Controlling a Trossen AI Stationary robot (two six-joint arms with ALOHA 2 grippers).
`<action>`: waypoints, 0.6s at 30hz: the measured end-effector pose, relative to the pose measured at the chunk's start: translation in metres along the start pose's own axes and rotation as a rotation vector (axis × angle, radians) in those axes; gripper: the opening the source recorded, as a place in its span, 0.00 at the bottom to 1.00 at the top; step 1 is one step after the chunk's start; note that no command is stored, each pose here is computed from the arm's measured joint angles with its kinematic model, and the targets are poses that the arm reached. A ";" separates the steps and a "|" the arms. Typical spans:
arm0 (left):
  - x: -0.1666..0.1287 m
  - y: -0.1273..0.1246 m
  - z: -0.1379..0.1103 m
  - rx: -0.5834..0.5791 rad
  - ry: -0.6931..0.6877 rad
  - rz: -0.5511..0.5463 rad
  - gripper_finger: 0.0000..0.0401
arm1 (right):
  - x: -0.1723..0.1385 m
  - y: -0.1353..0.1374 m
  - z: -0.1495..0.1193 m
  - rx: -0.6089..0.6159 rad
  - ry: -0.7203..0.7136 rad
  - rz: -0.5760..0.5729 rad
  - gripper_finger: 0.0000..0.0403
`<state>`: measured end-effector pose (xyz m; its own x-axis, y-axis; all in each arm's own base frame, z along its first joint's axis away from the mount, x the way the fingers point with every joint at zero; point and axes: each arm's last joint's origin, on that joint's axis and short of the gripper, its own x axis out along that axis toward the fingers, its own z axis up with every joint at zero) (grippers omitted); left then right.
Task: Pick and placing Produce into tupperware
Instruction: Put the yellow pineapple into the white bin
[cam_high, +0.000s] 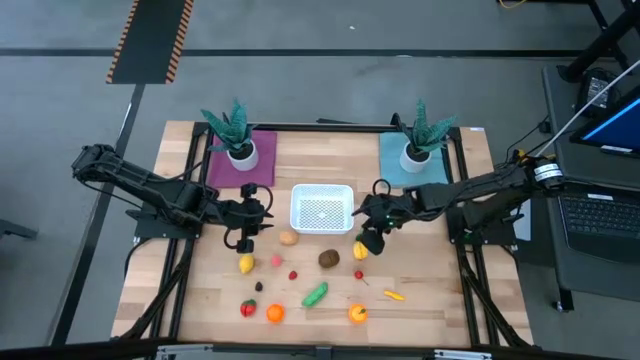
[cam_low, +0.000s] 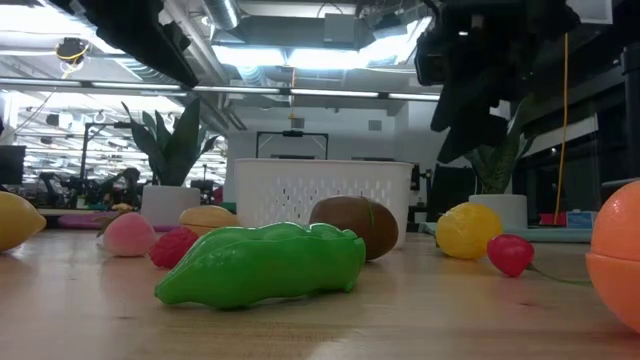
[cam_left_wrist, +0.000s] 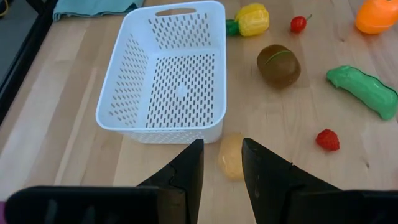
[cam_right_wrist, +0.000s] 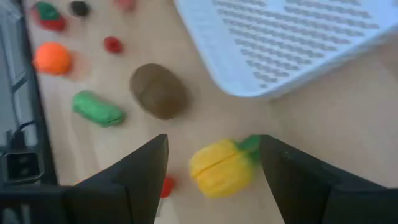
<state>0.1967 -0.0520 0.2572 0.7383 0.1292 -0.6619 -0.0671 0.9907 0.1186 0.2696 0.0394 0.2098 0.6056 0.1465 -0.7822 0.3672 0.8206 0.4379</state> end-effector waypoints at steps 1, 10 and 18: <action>0.000 0.000 0.000 0.001 0.002 0.000 0.26 | 0.000 0.001 -0.001 0.003 -0.003 -0.007 0.63; 0.000 0.000 -0.001 0.005 0.013 0.002 0.26 | -0.006 0.022 -0.023 0.048 -0.073 -0.202 0.63; 0.000 0.000 -0.002 0.006 0.016 0.002 0.26 | -0.012 0.056 -0.028 0.070 -0.104 -0.358 0.63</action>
<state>0.1956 -0.0517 0.2561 0.7273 0.1322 -0.6735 -0.0645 0.9901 0.1247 0.2630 0.0990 0.2306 0.4974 -0.2029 -0.8435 0.6140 0.7692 0.1771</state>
